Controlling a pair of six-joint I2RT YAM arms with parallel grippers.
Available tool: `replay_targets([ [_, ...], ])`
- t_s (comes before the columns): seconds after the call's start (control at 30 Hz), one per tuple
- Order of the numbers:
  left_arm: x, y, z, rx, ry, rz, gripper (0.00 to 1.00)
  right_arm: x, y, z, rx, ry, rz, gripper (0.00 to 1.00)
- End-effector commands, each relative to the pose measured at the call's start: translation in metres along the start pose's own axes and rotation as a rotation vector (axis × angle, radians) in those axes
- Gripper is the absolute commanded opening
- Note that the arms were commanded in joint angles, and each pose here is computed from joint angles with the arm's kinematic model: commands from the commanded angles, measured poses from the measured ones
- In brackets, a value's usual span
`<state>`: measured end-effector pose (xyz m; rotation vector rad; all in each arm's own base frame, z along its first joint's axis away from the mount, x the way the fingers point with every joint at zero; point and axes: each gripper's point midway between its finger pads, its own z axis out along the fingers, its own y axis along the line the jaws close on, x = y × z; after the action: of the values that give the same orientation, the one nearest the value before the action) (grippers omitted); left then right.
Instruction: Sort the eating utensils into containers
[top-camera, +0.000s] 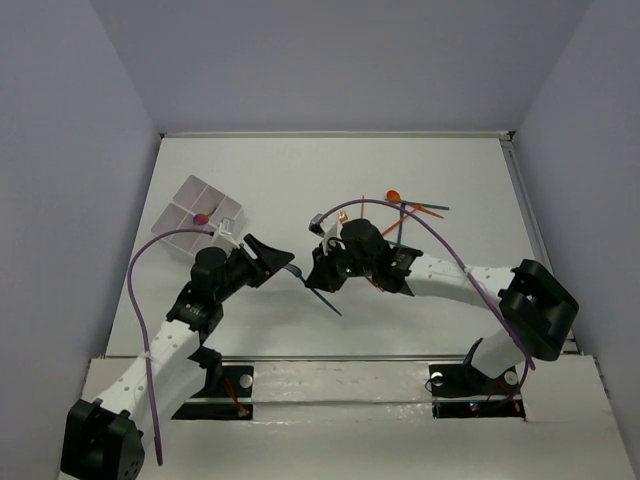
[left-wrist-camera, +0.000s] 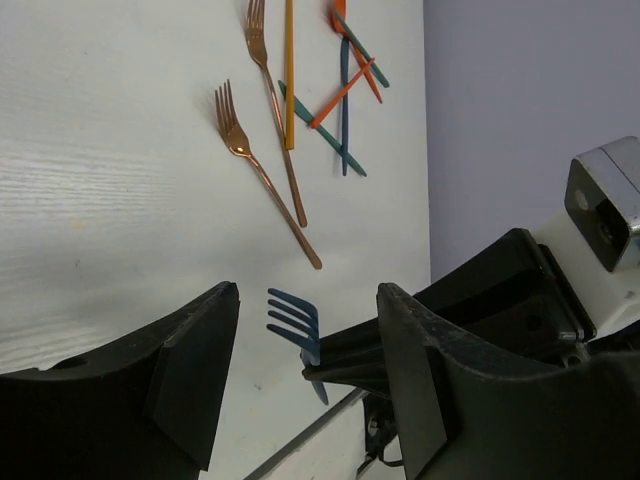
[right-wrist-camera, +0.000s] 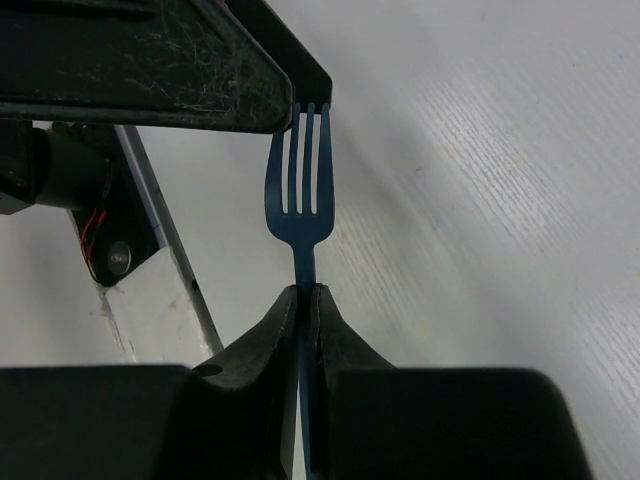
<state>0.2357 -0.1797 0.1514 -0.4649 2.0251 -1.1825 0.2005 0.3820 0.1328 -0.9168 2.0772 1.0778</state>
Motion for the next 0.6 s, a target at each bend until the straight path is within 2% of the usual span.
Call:
replay_targets([
  [0.0, -0.003, -0.019, -0.001, 0.092, -0.015, -0.002, 0.67, -0.023, 0.022, 0.0, -0.067, -0.083, -0.024, 0.07],
  [0.4, 0.003, -0.024, 0.001, 0.112, 0.012, -0.004, 0.51, -0.032, 0.031, 0.002, -0.085, -0.129, -0.029, 0.07],
  [0.5, 0.003, -0.028, 0.002, 0.134, 0.019, -0.008, 0.38, -0.032, 0.029, 0.003, -0.077, -0.132, -0.028, 0.07],
  [0.53, 0.006, -0.031, 0.002, 0.144, 0.029, -0.007, 0.29, -0.034, 0.029, 0.002, -0.072, -0.138, -0.029, 0.07],
  [0.57, 0.006, -0.032, 0.002, 0.148, 0.03, -0.005, 0.26, -0.033, 0.028, 0.002, -0.066, -0.139, -0.029, 0.07],
])
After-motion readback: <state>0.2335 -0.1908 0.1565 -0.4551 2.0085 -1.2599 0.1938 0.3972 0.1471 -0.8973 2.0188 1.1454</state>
